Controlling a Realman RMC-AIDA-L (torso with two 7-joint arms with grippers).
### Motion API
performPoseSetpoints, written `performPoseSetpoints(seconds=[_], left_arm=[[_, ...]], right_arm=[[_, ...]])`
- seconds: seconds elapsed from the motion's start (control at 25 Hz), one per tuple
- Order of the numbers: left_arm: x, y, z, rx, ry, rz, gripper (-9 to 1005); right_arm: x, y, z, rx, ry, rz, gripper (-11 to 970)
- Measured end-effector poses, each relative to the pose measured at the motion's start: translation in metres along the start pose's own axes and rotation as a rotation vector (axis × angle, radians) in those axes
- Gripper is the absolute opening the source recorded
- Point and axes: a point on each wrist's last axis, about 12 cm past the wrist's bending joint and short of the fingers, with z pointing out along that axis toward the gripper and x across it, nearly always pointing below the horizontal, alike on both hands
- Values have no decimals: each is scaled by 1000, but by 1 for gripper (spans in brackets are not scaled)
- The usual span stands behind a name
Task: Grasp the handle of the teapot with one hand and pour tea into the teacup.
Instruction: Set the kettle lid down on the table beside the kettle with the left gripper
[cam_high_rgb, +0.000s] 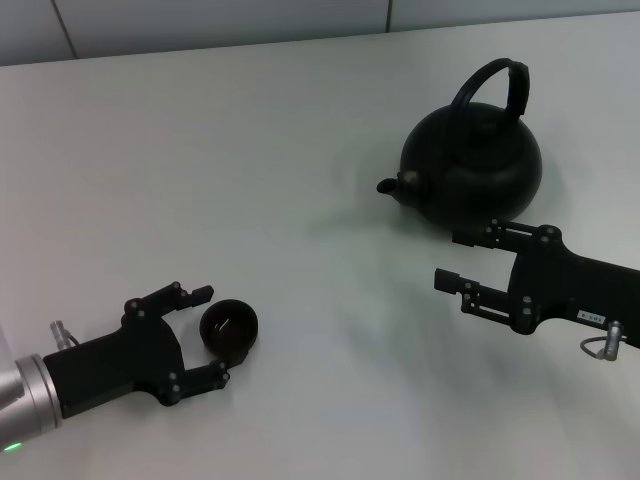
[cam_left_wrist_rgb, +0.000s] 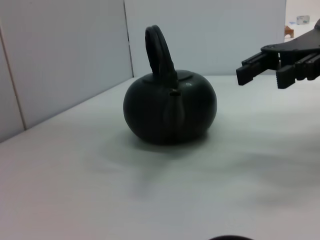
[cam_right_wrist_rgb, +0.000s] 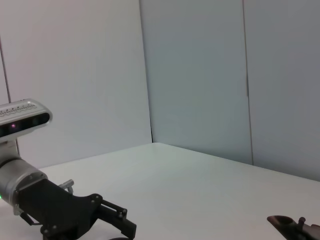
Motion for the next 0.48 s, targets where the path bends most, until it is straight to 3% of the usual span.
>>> performPoseSetpoints(seconds=[0.28,0.48], left_arm=[[-5,2,-9,-15,-51,10,812],[-12,3,-32,-57,-155,-1,813]], right_arm=[[-1,0,1,-3,-2,0,602],[-1,-1,1,-1,0,1,602]])
